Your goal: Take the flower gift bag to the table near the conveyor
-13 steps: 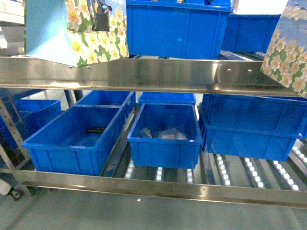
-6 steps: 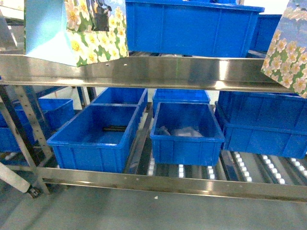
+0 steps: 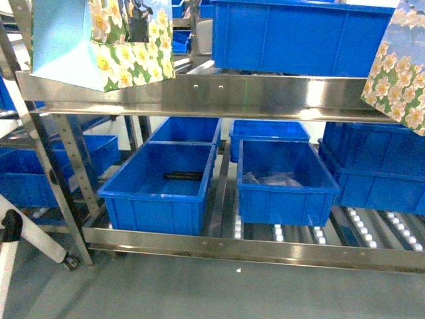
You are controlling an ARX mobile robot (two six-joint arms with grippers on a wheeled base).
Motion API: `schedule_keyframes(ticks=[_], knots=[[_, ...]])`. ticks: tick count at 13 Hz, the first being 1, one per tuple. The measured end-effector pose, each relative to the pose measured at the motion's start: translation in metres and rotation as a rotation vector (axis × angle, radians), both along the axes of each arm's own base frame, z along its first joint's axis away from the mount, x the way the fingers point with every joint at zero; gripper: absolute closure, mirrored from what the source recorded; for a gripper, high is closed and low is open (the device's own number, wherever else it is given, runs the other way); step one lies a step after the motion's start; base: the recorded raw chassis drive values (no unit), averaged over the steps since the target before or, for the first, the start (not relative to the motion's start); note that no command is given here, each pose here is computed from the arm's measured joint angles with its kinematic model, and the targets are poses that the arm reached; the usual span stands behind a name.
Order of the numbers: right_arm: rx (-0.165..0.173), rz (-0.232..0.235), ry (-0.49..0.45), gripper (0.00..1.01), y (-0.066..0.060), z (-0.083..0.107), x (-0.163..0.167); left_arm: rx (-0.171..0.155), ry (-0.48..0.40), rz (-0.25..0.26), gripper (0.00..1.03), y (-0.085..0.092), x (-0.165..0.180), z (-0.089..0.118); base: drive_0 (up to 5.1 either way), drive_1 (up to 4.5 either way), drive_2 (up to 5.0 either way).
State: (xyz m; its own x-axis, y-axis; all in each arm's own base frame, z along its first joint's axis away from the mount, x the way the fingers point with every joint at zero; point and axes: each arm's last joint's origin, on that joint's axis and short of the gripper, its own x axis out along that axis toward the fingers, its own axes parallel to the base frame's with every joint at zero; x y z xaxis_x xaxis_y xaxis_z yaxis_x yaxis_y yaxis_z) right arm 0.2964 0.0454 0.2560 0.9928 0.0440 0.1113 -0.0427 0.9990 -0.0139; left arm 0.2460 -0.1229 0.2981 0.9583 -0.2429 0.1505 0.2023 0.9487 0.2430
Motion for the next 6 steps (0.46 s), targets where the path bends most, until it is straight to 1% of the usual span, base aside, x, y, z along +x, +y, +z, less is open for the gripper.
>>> schedule_keyframes(ticks=[6], knots=[[0.0,0.0,0.002,0.99,0.0,-0.0002,0.0,0.001,0.001,0.0,1.01,0.0,0.0,-0.0001,-4.8,1.27,3.5]])
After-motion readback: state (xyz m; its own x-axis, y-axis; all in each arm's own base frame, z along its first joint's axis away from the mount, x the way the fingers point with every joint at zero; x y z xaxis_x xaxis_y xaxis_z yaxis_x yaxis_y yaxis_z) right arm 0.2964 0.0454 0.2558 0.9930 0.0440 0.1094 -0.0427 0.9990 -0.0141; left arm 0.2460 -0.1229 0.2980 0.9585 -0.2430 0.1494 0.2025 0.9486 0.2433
